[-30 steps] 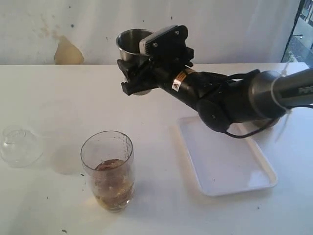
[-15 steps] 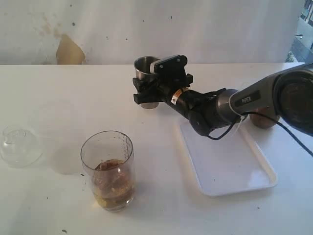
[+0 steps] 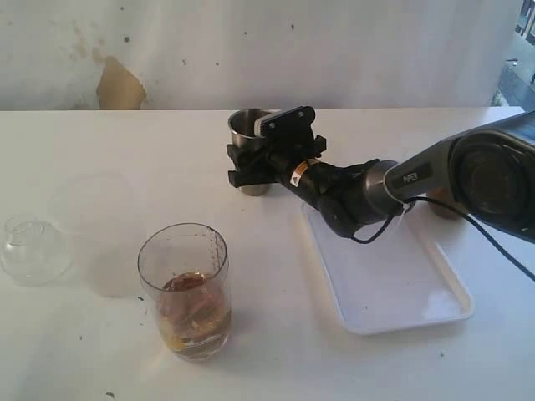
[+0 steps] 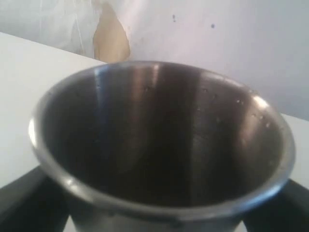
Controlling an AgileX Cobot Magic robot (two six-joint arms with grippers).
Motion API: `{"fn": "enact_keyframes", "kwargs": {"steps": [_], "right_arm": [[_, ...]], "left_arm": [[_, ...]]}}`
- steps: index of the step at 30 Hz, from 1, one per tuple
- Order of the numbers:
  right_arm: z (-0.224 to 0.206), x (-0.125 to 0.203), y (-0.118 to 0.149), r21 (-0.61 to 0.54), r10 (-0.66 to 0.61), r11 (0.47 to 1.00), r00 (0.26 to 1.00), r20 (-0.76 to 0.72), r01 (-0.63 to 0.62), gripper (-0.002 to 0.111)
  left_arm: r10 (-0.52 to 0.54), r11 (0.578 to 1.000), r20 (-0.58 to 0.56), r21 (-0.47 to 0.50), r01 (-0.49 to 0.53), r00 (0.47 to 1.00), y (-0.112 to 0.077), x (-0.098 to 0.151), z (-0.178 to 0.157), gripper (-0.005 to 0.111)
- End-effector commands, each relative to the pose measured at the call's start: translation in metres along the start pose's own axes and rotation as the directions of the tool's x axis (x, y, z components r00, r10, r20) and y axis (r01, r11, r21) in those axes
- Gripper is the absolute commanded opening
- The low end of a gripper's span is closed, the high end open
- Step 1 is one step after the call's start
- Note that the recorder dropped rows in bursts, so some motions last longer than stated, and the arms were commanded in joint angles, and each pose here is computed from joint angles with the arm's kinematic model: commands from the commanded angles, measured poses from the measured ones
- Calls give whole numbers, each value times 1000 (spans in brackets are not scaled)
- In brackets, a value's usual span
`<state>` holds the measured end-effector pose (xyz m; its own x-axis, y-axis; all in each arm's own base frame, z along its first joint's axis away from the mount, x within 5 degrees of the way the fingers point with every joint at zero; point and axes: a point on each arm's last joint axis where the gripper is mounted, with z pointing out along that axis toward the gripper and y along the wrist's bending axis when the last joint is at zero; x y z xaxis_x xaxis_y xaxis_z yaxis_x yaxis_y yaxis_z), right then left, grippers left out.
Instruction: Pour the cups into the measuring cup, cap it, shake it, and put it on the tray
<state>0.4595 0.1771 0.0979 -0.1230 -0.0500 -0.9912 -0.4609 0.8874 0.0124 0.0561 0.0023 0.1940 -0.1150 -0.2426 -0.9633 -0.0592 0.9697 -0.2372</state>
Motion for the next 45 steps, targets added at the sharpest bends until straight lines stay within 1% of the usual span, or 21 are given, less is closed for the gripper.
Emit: {"fn": "enact_keyframes", "kwargs": {"steps": [1, 3, 4, 6, 7, 13, 23, 28, 33, 35, 37, 40, 42, 44, 45], "right_arm": [[1, -5, 0, -13, -19, 1000, 1000, 12, 19, 59], [1, -6, 0, -11, -18, 1000, 1000, 8, 18, 77], [1, -8, 0, -10, -19, 1000, 1000, 2, 19, 82], [0, -10, 0, -12, -28, 1000, 999, -18, 27, 87], [0, -13, 1, -14, -34, 999, 999, -26, 34, 87], [-4, -36, 1, -14, -50, 999, 999, -3, 50, 87], [-16, -75, -2, 23, -65, 997, 993, -99, 67, 87], [-20, -90, 4, 17, -72, 997, 994, -84, 73, 87], [-20, -91, 13, -4, -81, 997, 994, -78, 81, 87], [-21, -95, 16, -19, -104, 994, 992, -70, 103, 87], [-23, -104, 17, -18, -108, 994, 993, -53, 107, 87], [-31, -125, 17, -7, -111, 994, 993, -32, 111, 87], [-39, -142, 16, 4, -113, 994, 993, -24, 113, 83], [-48, -158, 17, 13, -118, 993, 993, -23, 118, 74], [-52, -166, 17, 18, -120, 993, 993, -22, 120, 68]], "left_arm": [[3, 1000, 19, 4, -3, 1000, 0, -2, 0, 1], [3, 1000, 19, 4, -3, 1000, 0, -2, 0, 1], [3, 1000, 19, 4, -3, 1000, 0, -2, 0, 1], [3, 1000, 19, 4, -3, 1000, 0, -2, 0, 1], [3, 1000, 19, 4, -3, 1000, 0, -2, 0, 1], [3, 1000, 19, 4, -3, 1000, 0, -2, 0, 1], [3, 1000, 19, 4, -3, 1000, 0, -2, 0, 1], [3, 1000, 19, 4, -3, 1000, 0, -2, 0, 1], [3, 1000, 19, 4, -3, 1000, 0, -2, 0, 1], [3, 1000, 19, 4, -3, 1000, 0, -2, 0, 1], [3, 1000, 19, 4, -3, 1000, 0, -2, 0, 1], [3, 1000, 19, 4, -3, 1000, 0, -2, 0, 1], [3, 1000, 19, 4, -3, 1000, 0, -2, 0, 1], [3, 1000, 19, 4, -3, 1000, 0, -2, 0, 1], [3, 1000, 19, 4, -3, 1000, 0, -2, 0, 1]]}}
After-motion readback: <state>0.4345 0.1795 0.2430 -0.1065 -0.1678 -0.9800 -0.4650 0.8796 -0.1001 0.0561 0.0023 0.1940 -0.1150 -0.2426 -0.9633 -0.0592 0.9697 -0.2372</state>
